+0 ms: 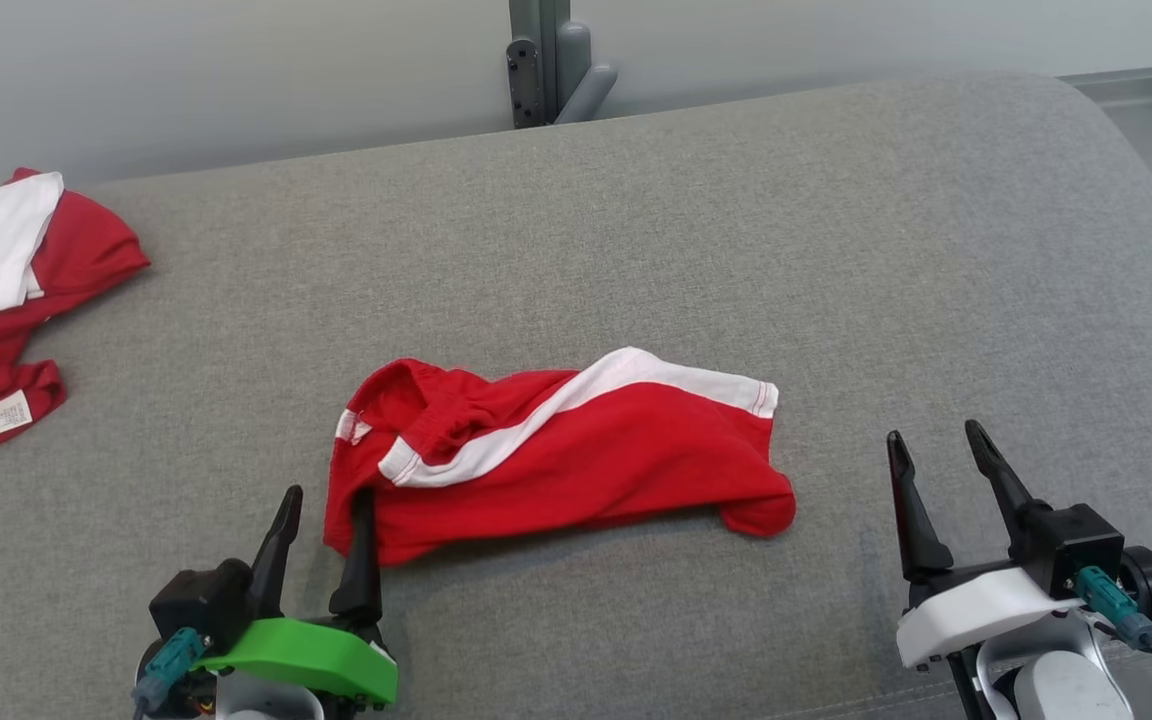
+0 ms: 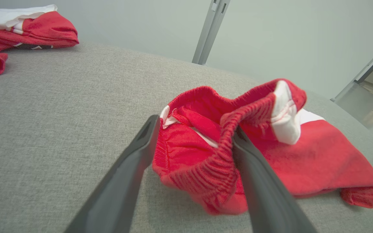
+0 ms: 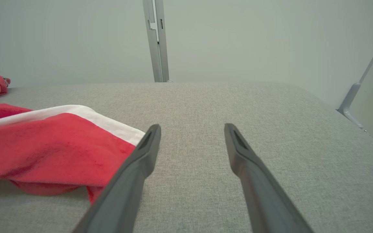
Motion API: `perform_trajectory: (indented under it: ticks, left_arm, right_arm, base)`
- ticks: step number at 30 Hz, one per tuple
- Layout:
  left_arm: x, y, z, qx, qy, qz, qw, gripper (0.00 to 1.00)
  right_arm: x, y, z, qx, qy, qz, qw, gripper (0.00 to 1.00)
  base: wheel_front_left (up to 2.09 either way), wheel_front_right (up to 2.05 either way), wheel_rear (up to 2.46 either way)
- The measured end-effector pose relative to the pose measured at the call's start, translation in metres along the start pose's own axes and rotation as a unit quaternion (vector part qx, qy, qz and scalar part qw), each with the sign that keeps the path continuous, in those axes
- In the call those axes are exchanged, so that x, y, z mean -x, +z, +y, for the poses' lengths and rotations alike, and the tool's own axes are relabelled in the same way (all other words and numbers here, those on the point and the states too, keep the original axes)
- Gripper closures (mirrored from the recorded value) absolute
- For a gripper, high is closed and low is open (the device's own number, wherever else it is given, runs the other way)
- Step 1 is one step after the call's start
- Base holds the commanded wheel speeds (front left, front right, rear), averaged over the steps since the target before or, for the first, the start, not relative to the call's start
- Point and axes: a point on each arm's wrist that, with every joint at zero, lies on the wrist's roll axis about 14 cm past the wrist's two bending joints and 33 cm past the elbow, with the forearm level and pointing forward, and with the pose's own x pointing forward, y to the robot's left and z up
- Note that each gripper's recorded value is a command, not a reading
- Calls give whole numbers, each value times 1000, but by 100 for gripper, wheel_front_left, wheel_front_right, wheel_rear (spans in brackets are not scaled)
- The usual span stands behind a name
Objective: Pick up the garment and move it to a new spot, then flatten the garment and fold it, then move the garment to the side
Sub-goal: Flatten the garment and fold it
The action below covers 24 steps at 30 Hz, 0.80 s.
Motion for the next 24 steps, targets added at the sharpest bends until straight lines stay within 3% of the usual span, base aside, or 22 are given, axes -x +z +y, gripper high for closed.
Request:
perform_trajectory:
  ticks: [14,24]
  left_arm:
    - [24,-11,18,4,33,13,999,0]
    - [23,15,13,-25,20,-26,999,0]
  right_arm:
    - [-5,15,10,-7,15,-25,1000,0]
    - [-6,24,11,-6,16,-37,999,0]
  base:
    - [0,0,0]
    - [0,0,0]
